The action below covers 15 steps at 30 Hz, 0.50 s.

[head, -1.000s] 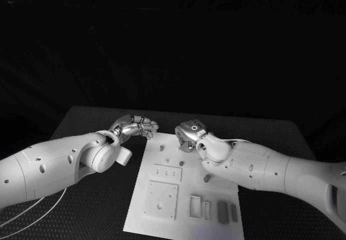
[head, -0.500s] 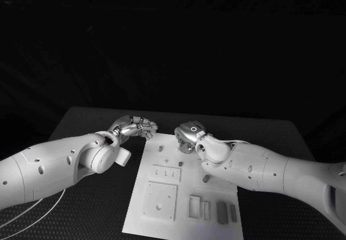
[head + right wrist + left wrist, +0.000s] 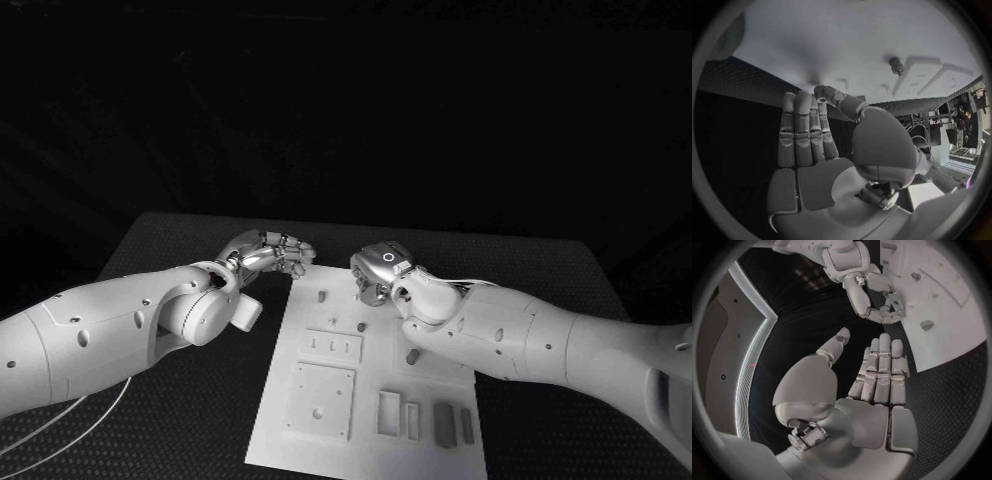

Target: Assemble the parts on the task board

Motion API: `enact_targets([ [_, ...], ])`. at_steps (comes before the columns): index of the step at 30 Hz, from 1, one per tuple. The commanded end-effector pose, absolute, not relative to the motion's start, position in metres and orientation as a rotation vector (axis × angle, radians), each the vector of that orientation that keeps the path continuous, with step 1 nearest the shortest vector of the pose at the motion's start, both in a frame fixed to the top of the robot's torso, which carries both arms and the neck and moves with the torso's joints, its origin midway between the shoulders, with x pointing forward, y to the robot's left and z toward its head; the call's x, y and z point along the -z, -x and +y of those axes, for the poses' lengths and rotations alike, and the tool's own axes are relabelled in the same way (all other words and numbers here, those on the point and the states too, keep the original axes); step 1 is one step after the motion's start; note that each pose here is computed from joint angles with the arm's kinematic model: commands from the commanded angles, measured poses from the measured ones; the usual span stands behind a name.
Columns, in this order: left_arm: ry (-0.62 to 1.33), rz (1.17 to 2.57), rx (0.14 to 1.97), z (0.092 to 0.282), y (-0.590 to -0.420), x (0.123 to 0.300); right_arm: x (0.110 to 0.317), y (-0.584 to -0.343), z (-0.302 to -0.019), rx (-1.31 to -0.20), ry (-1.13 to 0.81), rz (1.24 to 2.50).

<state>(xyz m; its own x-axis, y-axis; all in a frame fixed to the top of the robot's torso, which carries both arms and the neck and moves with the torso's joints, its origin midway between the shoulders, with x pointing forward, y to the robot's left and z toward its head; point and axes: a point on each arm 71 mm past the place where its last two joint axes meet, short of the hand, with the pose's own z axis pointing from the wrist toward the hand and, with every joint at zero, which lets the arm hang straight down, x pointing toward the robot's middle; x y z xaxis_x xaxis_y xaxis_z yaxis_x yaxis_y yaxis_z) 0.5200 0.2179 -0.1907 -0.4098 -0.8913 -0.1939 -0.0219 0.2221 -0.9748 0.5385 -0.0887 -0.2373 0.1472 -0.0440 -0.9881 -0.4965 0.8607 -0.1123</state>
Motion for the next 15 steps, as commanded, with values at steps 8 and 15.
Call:
enact_targets([
  [8,0.872,1.654,1.314,0.218,-0.5208,0.1898,0.2376,-0.5391,-0.0943,-0.362,0.41,1.391],
  [15,0.893,1.645,1.306,0.223,-0.5228,0.1901,0.2326,-0.5378,-0.0992,-0.401,0.367,1.351],
])
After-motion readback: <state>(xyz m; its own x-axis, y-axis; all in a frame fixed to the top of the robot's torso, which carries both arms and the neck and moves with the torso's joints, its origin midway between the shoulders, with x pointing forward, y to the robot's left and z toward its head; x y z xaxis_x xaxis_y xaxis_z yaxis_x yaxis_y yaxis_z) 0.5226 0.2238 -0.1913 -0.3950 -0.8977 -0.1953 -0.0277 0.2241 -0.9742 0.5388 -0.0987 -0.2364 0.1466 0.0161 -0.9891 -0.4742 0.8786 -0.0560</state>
